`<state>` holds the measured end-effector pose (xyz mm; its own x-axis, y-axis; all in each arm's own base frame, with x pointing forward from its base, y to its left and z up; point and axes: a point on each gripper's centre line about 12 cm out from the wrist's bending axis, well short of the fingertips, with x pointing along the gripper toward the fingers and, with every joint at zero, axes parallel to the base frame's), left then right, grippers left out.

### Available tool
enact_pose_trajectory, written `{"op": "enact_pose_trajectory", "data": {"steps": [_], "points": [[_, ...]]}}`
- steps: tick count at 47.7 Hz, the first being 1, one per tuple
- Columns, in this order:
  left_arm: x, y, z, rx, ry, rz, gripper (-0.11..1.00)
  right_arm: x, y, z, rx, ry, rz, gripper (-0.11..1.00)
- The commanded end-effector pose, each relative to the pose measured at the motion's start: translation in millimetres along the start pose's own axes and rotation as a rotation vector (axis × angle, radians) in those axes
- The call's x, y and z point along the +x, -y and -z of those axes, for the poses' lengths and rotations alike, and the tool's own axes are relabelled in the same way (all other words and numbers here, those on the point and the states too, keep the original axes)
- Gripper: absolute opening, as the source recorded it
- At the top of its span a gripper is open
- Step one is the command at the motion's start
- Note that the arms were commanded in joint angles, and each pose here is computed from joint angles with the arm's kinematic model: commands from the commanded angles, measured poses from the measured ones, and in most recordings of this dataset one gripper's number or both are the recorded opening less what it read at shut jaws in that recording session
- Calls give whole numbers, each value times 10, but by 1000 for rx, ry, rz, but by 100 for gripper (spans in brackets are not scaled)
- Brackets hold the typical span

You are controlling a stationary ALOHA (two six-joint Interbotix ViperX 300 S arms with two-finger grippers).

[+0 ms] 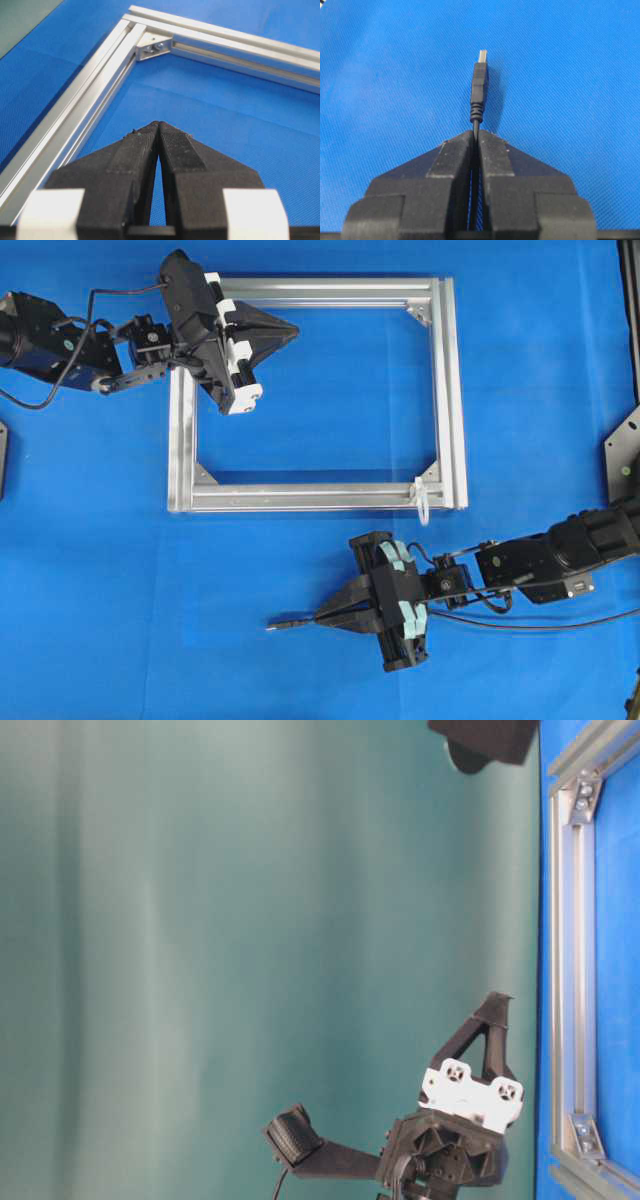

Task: Insert the wire through the string loop located on the right side.
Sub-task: 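Lift the USB cable with the right gripper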

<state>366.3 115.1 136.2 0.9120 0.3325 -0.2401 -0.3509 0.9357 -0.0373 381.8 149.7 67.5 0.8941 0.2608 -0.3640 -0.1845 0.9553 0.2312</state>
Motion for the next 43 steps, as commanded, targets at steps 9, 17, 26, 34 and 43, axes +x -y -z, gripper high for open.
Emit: {"op": "enact_pose_trajectory", "data": {"steps": [9, 17, 26, 34, 43], "points": [[-5, -6, -178, 0, 52, 0, 0, -151, -165, -520, 6, 62, -35, -3], [-5, -6, -178, 0, 52, 0, 0, -274, -231, -739, -26, 64, -47, -3], [-11, -1, -167, -1, 49, 1, 0, -322, -266, -854, -50, 74, -53, -3], [-10, -7, -162, -1, 45, 0, 0, -324, -264, -848, -50, 72, -53, -3], [-12, -7, -168, -2, 46, 0, 0, -324, -264, -848, -52, 72, -53, -3]]}}
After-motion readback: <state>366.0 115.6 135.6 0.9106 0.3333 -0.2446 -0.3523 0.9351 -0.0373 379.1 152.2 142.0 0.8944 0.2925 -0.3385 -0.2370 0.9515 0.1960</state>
